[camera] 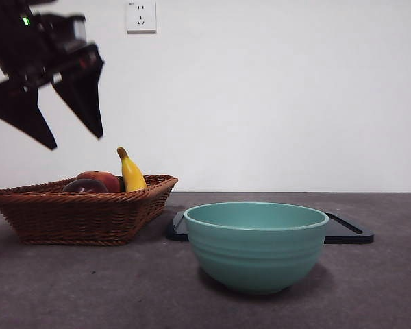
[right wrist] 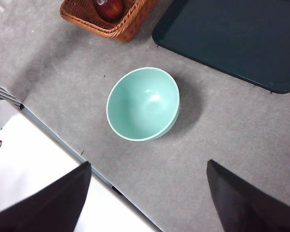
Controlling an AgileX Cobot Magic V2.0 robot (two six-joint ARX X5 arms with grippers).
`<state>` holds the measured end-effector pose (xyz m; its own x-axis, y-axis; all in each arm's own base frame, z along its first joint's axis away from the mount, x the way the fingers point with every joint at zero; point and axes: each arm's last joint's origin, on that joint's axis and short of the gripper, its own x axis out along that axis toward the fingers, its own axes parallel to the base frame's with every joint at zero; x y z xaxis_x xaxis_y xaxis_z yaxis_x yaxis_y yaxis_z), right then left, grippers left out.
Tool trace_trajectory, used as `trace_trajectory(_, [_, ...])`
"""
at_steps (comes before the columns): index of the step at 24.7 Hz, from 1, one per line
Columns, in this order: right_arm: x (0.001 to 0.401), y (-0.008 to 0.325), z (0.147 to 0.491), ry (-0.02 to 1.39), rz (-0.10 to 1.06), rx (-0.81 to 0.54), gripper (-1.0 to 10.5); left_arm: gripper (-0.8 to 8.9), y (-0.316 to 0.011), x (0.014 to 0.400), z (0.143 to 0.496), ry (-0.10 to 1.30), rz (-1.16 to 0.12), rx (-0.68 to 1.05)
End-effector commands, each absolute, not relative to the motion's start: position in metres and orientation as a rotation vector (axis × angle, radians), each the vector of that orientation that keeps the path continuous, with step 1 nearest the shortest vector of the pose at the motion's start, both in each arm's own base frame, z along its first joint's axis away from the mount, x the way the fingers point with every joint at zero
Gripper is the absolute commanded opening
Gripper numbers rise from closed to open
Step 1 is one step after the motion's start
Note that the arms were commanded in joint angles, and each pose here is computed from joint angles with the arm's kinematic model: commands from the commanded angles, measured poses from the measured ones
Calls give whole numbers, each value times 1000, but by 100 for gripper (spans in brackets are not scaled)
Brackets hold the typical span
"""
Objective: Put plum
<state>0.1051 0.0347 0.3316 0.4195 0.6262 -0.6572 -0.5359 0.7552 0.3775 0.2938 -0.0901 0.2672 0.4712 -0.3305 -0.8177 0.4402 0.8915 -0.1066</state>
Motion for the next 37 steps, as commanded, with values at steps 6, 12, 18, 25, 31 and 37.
trace_trajectory(6, [106, 35, 337, 858, 733, 120, 382, 436, -99, 319, 241, 991, -485, 148])
trace_trajectory(12, [106, 35, 337, 857, 733, 120, 382, 436, -101, 328, 224, 1024, -487, 168])
trace_trajectory(18, [107, 35, 338, 850, 733, 118, 382, 436, -105, 335, 210, 1042, -492, 175])
trace_trajectory(25, [107, 36, 338, 847, 734, 118, 382, 395, -106, 339, 203, 1046, -492, 175])
trace_trajectory(31, [107, 35, 338, 847, 733, 118, 382, 290, -106, 339, 203, 1049, -492, 174])
trace_trajectory(37, [107, 35, 338, 847, 733, 118, 382, 279, -107, 339, 232, 1022, -495, 173])
